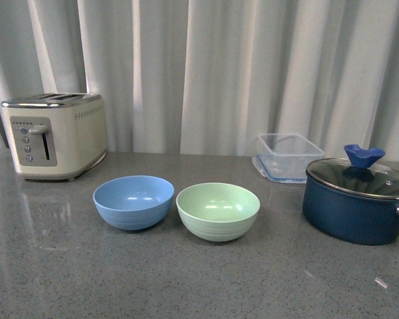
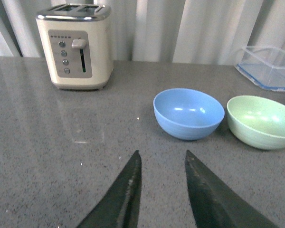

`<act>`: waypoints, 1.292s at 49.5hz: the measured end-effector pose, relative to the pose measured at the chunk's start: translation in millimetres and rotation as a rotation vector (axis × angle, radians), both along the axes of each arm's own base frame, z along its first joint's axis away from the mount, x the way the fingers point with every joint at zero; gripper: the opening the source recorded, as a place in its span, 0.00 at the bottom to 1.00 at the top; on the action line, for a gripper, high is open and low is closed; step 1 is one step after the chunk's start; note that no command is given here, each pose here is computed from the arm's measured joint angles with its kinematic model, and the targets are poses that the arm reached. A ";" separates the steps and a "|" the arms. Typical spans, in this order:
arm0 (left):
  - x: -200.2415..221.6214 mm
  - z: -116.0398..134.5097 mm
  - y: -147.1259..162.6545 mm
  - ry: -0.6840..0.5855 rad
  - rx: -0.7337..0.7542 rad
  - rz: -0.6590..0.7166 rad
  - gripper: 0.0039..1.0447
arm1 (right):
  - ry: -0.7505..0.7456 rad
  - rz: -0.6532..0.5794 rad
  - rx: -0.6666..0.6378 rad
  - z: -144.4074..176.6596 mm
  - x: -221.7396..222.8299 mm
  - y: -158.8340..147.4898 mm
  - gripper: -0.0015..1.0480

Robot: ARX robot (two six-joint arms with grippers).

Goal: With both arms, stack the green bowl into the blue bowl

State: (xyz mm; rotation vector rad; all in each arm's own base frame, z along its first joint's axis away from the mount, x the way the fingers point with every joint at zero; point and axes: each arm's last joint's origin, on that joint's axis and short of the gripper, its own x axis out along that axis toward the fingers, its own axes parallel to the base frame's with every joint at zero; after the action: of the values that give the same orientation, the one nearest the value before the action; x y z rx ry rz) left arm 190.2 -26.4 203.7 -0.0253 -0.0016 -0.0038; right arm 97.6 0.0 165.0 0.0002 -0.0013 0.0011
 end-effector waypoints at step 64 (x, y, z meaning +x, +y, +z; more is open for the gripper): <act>-73.2 -29.7 26.2 -0.023 0.018 0.003 0.03 | 0.000 0.000 0.000 0.0 0.0 0.0 0.90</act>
State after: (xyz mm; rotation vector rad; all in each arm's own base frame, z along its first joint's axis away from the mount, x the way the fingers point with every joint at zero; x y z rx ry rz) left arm 117.0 -0.2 174.1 -0.0071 -0.0246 -0.0008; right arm 97.6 0.0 165.0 0.0002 -0.0013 0.0008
